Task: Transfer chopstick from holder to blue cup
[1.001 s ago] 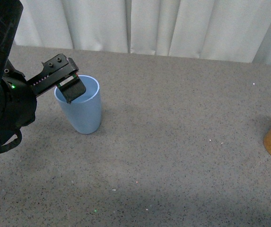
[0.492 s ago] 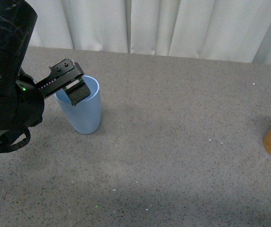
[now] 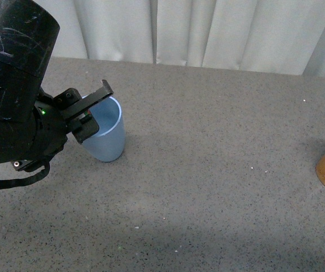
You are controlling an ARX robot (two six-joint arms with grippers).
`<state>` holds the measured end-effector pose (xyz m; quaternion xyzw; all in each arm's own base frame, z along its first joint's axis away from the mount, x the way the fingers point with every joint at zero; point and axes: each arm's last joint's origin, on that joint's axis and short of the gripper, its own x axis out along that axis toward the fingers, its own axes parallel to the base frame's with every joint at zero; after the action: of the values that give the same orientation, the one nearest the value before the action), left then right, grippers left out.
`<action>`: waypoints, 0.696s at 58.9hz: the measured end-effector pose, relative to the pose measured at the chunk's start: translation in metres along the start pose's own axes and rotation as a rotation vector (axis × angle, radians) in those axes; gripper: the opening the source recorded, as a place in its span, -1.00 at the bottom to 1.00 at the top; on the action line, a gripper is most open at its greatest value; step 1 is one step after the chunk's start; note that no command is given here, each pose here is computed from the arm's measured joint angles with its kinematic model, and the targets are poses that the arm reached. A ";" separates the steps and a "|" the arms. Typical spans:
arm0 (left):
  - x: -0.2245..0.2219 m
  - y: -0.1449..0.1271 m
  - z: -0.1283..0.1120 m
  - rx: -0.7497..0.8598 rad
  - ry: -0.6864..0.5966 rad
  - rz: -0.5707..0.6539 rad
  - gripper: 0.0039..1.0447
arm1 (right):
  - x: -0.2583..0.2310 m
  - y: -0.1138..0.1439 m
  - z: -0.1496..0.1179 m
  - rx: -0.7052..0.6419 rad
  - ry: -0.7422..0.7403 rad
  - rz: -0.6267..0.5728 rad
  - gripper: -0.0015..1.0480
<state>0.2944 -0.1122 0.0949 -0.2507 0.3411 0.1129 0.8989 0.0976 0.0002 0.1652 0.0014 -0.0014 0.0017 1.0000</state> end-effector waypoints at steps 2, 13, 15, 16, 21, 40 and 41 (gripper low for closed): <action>-0.003 -0.001 0.001 0.005 -0.005 -0.010 -0.68 | 0.000 0.000 0.000 0.000 0.000 0.000 0.81; -0.022 -0.013 0.011 0.080 -0.033 -0.106 -0.93 | 0.000 0.000 0.000 0.000 0.000 0.000 0.81; -0.025 -0.016 0.010 0.108 -0.028 -0.127 -0.93 | 0.000 0.000 0.000 0.000 0.000 0.000 0.81; -0.026 -0.017 0.009 0.123 -0.023 -0.135 -0.93 | 0.000 0.000 0.000 0.000 0.000 0.000 0.81; -0.028 -0.025 0.005 0.201 0.000 -0.181 -0.93 | 0.000 0.000 0.000 0.000 0.000 0.000 0.81; -0.032 -0.066 -0.017 0.453 0.072 -0.325 -0.93 | 0.000 0.000 0.000 0.000 0.000 0.000 0.81; -0.033 -0.067 -0.019 0.460 0.075 -0.328 -0.93 | 0.000 0.000 0.000 0.000 0.000 0.000 0.81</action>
<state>0.2848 -0.1800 0.1297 -0.0958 0.3455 -0.1237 0.9253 0.0976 0.0002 0.1652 0.0014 -0.0014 0.0017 1.0000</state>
